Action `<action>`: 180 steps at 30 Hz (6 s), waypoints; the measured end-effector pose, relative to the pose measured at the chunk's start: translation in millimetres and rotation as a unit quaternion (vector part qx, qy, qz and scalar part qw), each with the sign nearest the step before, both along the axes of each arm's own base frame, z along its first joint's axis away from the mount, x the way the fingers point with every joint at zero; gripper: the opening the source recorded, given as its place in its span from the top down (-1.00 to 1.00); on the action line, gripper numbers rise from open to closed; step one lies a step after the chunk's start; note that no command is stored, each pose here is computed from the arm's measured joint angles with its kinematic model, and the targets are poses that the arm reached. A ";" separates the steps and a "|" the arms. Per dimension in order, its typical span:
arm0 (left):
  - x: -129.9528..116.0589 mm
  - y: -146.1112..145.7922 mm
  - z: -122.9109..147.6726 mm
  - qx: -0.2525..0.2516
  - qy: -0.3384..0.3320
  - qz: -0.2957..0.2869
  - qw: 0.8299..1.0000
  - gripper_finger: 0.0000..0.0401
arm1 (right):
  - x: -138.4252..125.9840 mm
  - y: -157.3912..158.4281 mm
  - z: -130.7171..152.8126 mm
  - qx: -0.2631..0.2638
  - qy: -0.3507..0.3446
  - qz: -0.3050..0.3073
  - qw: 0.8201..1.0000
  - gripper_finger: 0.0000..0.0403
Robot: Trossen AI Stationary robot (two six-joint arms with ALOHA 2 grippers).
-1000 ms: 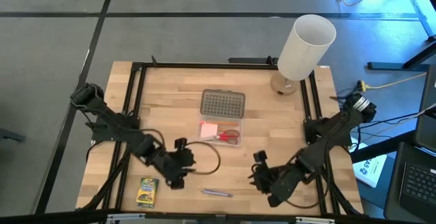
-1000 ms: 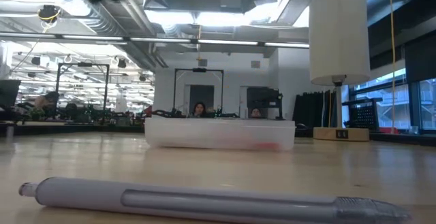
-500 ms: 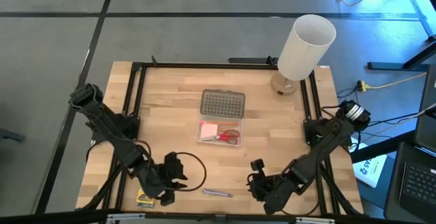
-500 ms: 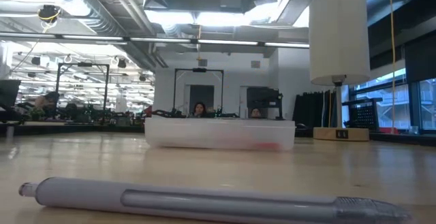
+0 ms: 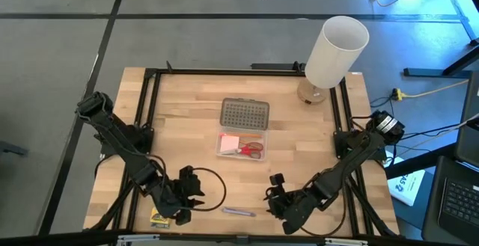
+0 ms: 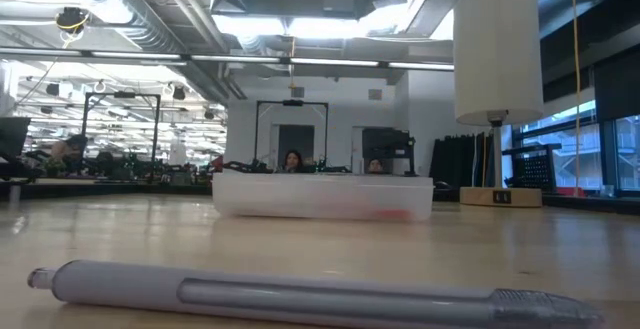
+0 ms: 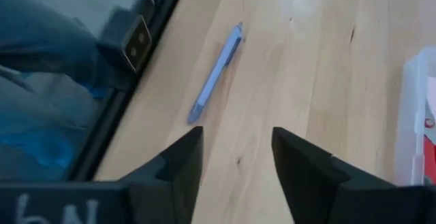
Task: Pack school essentials
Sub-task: Put the white ballpen into the supply box, then put the yellow crayon box into the supply box
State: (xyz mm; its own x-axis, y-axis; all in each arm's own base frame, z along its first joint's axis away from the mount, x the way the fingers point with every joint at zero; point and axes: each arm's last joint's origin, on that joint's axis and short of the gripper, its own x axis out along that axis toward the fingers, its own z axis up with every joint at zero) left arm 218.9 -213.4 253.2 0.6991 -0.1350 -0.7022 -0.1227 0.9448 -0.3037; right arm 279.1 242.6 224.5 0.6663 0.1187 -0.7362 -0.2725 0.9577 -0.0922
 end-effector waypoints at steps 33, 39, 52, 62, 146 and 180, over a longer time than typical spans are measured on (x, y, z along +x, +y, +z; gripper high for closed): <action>-3.0 3.1 -3.6 0.065 0.013 -0.046 0.997 0.41 | 54.8 18.8 -110.0 0.037 -0.001 0.004 0.999 0.00; -3.1 3.0 -3.6 0.066 0.013 -0.047 0.997 0.41 | 55.0 19.1 -118.0 0.032 0.007 0.001 0.999 0.00; -3.0 3.1 -3.6 0.066 0.012 -0.046 0.997 0.41 | 59.3 5.0 -124.3 0.062 0.048 -0.085 0.993 0.11; -3.0 3.1 -3.6 0.066 0.012 -0.046 0.997 0.41 | 62.3 -3.1 -126.6 0.066 0.061 -0.105 0.990 0.53; 3.0 10.4 -3.7 0.079 0.007 -0.022 0.997 0.41 | 91.7 -200.2 -63.5 -0.073 0.083 -0.287 0.952 0.74; -15.4 22.8 -4.4 0.013 0.059 0.145 0.988 0.41 | 102.4 -191.3 -37.2 -0.069 0.088 -0.273 0.955 0.38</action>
State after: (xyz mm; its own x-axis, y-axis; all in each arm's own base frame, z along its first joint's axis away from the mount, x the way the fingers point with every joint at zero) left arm 203.5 -190.7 248.8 0.6193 0.0785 -0.7813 -0.4227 0.8719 -0.2474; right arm 381.5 51.3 187.3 0.4649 -0.3175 -0.8264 0.2415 0.9436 -0.2266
